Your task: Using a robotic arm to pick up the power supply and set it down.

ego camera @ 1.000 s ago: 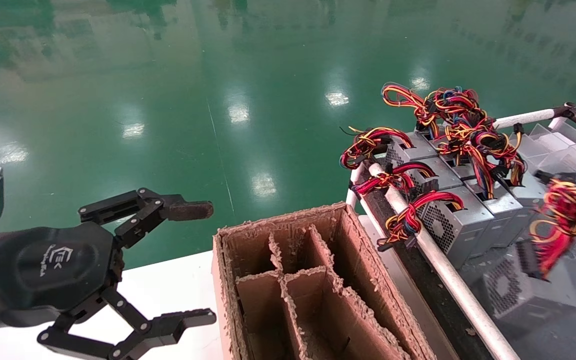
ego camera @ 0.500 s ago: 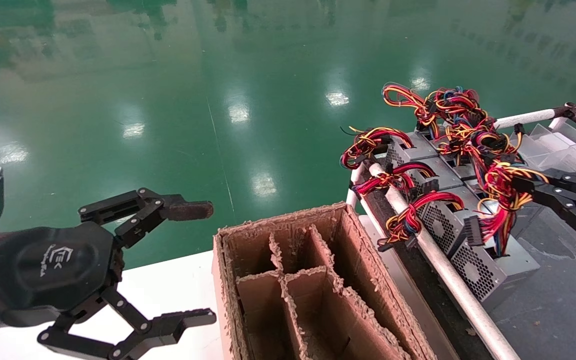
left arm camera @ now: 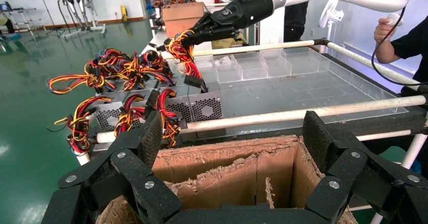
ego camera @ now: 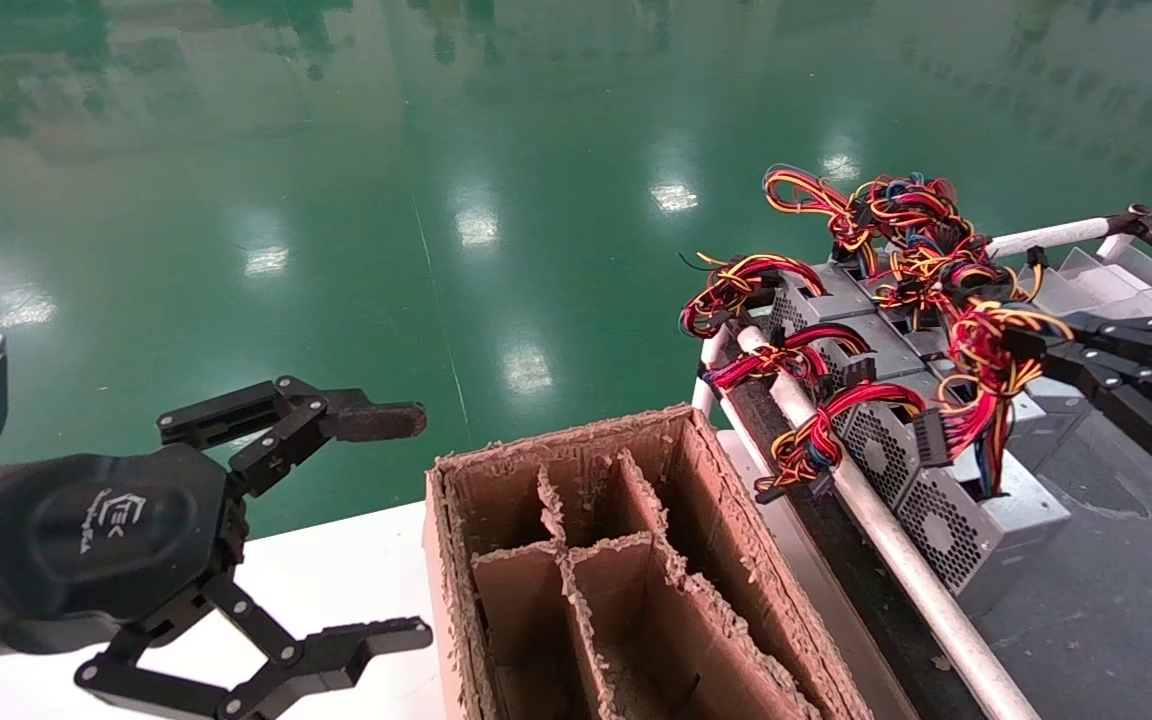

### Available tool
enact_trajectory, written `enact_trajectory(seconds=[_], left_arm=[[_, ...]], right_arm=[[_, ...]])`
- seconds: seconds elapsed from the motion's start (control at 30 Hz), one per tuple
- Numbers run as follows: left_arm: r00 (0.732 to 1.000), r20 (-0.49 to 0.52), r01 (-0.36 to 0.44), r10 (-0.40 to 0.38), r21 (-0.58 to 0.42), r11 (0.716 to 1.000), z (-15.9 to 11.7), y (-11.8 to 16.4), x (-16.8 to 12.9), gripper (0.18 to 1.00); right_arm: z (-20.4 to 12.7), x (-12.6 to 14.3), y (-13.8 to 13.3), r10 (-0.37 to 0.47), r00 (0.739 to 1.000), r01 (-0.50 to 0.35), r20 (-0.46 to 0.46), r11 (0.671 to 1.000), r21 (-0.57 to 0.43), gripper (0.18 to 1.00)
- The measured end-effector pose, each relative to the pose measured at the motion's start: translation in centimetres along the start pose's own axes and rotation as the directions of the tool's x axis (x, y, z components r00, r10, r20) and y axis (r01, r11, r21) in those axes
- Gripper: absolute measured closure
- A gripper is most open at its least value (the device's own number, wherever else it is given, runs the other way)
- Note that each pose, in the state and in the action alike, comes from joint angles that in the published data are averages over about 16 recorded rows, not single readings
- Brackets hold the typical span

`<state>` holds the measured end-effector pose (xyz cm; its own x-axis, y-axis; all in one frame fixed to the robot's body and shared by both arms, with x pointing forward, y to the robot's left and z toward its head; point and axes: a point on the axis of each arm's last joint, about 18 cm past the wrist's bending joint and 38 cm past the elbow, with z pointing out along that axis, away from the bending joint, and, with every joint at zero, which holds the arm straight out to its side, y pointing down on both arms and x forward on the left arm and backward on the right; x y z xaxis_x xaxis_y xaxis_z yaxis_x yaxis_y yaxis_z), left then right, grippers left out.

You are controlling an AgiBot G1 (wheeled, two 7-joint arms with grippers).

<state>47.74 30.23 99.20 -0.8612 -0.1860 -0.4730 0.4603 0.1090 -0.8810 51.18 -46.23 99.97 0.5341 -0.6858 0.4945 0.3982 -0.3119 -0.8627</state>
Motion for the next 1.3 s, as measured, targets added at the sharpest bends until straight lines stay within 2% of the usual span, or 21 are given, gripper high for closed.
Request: enact_trajectory(seconds=[0.37,0.57,0.77,0.97,1.3], left_arm=[[1.000,0.000,0.000,0.000,0.000,1.000,0.0,0.0,0.0,0.184],[1.000,0.000,0.000,0.000,0.000,1.000,0.0,0.0,0.0,0.184],[1.000,0.000,0.000,0.000,0.000,1.000,0.0,0.0,0.0,0.184],[1.000,0.000,0.000,0.000,0.000,1.000,0.0,0.0,0.0,0.184],[1.000,0.000,0.000,0.000,0.000,1.000,0.0,0.0,0.0,0.184]], right_arm=[[-0.2,0.1,0.5,0.016,1.000,-0.016,0.012,1.000,-0.008,0.934],[-0.8,0.5,1.1,0.027,1.000,-0.027,0.000,0.999,-0.023,0.899],[-1.3,0.7,1.5,0.044,0.999,-0.044,-0.010,0.999,-0.030,0.831],[-1.8,0.7,0.7,0.098,0.995,-0.098,0.000,0.994,0.048,0.732],[-1.8,0.3,-1.5,0.164,0.985,-0.172,0.058,0.963,0.208,0.501]])
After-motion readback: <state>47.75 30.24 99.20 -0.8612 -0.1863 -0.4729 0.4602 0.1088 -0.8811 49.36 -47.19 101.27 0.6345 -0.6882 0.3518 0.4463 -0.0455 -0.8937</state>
